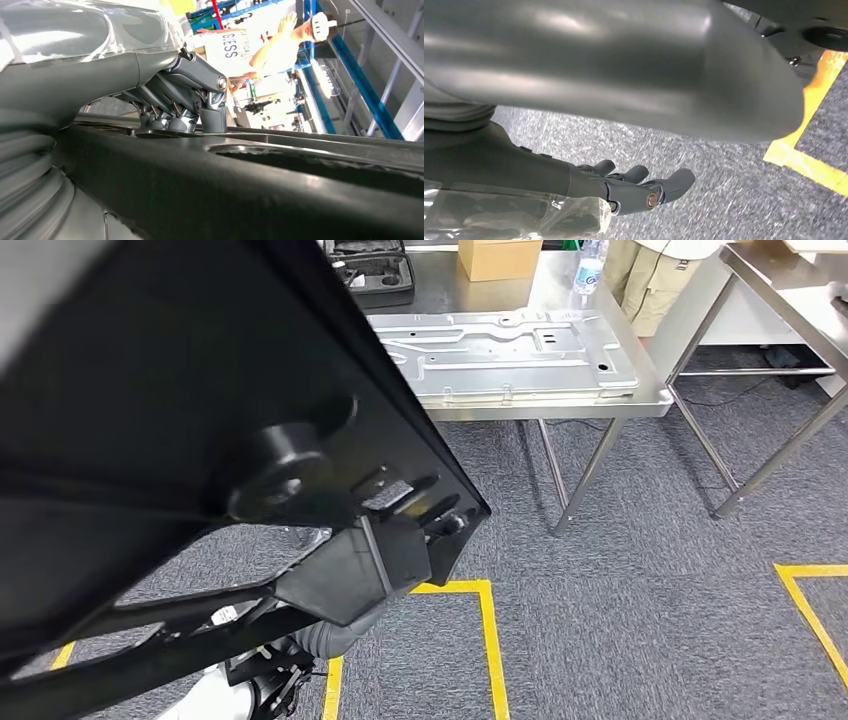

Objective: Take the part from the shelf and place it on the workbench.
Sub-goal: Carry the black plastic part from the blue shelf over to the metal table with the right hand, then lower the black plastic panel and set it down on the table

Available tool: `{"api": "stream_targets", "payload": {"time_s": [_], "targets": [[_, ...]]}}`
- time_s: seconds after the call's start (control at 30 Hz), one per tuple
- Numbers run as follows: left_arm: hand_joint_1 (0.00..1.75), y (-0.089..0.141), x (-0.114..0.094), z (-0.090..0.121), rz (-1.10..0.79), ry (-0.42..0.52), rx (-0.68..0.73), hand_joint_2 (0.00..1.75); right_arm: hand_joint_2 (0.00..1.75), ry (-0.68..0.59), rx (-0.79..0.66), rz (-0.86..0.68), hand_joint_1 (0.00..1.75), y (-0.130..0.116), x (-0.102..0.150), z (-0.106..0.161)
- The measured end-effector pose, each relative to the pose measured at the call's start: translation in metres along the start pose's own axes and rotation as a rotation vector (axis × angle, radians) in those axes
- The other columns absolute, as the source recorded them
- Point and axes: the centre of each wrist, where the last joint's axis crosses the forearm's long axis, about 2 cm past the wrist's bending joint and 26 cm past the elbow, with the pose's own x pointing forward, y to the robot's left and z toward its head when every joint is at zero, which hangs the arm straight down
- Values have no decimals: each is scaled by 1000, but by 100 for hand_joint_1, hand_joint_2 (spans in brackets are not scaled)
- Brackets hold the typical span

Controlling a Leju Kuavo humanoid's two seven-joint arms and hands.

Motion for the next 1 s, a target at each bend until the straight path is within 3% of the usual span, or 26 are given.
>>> {"api": "stream_targets", "payload": {"time_s": [1.0], "targets": [[175, 5, 1, -7, 2, 23, -17, 175, 0, -11, 4, 10, 0, 2, 2, 0]]}}
